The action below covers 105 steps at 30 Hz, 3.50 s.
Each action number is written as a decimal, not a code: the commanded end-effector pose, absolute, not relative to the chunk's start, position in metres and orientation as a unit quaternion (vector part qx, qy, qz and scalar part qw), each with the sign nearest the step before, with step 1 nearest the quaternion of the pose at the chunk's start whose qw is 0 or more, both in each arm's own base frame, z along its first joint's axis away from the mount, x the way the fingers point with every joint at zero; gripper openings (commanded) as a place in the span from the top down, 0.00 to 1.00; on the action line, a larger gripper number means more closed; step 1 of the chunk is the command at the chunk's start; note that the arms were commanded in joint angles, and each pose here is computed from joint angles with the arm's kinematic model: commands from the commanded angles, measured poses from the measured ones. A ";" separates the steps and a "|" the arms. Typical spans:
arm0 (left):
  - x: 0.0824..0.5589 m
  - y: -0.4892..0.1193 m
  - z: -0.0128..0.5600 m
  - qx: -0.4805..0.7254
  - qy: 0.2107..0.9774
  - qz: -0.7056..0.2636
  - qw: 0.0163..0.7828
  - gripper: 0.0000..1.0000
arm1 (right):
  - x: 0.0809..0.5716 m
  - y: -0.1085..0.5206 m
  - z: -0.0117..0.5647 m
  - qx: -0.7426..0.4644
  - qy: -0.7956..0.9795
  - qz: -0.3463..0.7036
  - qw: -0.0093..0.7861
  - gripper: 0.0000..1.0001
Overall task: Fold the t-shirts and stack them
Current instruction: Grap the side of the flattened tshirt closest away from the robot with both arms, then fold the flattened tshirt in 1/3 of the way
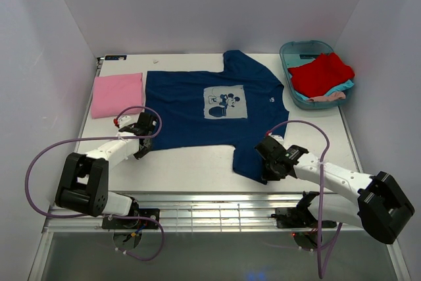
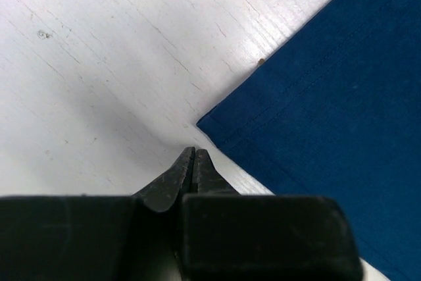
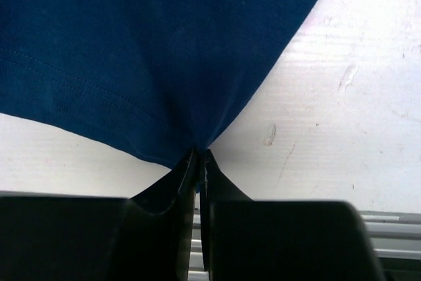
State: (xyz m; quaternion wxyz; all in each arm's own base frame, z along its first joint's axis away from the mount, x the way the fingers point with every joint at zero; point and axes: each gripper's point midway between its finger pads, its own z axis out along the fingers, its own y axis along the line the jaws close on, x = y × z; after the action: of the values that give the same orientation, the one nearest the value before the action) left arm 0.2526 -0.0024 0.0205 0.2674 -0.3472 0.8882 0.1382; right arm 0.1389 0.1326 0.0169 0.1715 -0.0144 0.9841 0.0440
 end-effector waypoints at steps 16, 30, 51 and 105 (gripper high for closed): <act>0.260 0.007 0.058 -0.368 0.860 0.124 0.332 0.75 | 0.107 0.123 0.039 -0.018 0.988 0.037 0.151 0.92; 0.256 0.003 0.032 -0.372 0.870 0.126 0.297 0.51 | 0.108 0.127 0.043 -0.018 0.986 0.046 0.159 0.92; 0.241 0.000 0.006 -0.386 0.879 0.121 0.251 0.83 | 0.113 0.127 0.052 -0.011 0.983 0.046 0.176 0.92; 0.392 -0.025 0.105 -0.355 0.875 -0.001 0.329 1.00 | 0.409 0.153 0.168 -0.037 0.916 -0.064 0.395 0.92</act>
State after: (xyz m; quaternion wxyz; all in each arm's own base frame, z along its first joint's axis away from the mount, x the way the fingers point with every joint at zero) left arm 0.3730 -0.0260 0.0847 0.3025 -0.3524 0.8854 0.0189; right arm 0.3910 0.1502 0.1503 0.3702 -0.0312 0.9260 -0.0664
